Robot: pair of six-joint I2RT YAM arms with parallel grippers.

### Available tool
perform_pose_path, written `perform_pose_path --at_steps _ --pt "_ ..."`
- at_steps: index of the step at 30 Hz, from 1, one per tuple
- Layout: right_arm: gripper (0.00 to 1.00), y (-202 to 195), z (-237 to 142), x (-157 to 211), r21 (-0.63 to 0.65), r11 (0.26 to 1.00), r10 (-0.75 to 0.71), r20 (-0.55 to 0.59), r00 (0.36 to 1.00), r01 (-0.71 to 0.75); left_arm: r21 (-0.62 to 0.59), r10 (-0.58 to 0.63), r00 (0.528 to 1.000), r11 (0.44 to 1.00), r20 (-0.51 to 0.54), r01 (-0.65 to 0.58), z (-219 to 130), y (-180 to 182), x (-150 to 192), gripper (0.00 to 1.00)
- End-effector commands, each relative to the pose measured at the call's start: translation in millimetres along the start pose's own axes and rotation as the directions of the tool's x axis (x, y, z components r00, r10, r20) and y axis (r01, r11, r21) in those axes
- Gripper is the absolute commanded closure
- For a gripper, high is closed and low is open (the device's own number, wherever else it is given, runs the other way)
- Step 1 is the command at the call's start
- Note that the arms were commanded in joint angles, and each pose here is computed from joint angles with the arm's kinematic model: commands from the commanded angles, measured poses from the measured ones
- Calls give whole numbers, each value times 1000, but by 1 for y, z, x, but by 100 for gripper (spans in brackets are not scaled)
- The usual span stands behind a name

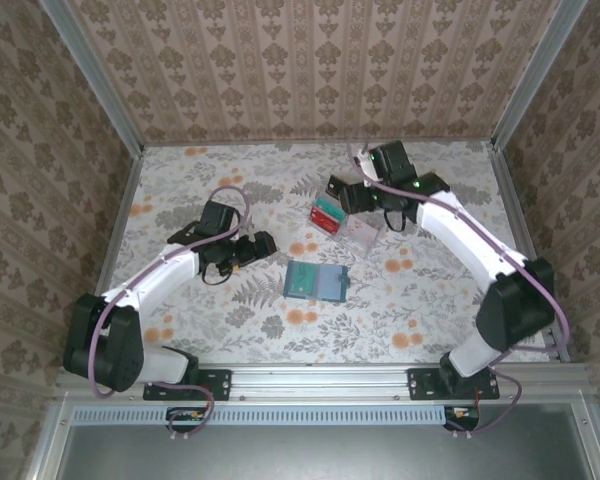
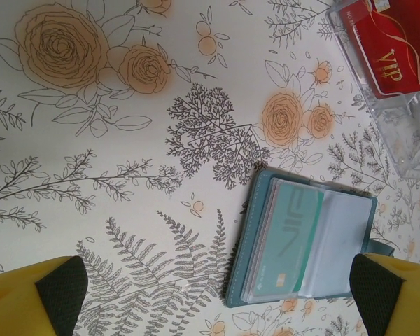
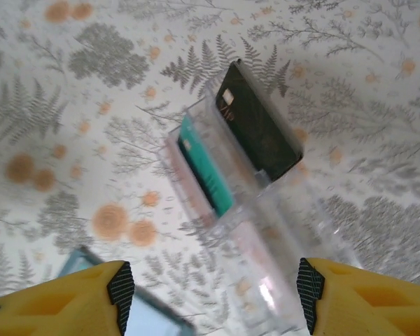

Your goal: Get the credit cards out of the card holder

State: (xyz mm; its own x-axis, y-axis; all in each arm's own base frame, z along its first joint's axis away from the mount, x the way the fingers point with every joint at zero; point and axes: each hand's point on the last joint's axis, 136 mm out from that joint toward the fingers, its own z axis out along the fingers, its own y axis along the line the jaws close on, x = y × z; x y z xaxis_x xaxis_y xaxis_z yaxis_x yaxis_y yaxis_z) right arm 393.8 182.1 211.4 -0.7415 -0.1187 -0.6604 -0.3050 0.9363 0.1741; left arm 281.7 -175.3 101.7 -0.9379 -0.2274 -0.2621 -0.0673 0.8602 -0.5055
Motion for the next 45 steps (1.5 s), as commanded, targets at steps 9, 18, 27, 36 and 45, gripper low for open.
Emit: perform_pose_path --at_steps 9,18,27,36,45 --pt "36 86 35 108 -175 826 497 -222 839 -536 -58 69 997 996 -33 -70 3 -2 -2 3" --pt "49 118 68 149 -123 768 580 -283 764 -629 -8 149 982 989 -117 -151 21 -30 20 25" --pt "62 115 94 176 -59 779 568 -355 743 -624 37 132 970 991 -203 -127 48 -42 39 53" --pt "75 111 110 187 -46 796 546 -376 749 -603 61 150 960 988 -236 -139 63 -47 47 72" --pt "81 106 112 189 -61 806 529 -372 763 -588 20 123 958 992 -259 -122 78 -37 52 78"
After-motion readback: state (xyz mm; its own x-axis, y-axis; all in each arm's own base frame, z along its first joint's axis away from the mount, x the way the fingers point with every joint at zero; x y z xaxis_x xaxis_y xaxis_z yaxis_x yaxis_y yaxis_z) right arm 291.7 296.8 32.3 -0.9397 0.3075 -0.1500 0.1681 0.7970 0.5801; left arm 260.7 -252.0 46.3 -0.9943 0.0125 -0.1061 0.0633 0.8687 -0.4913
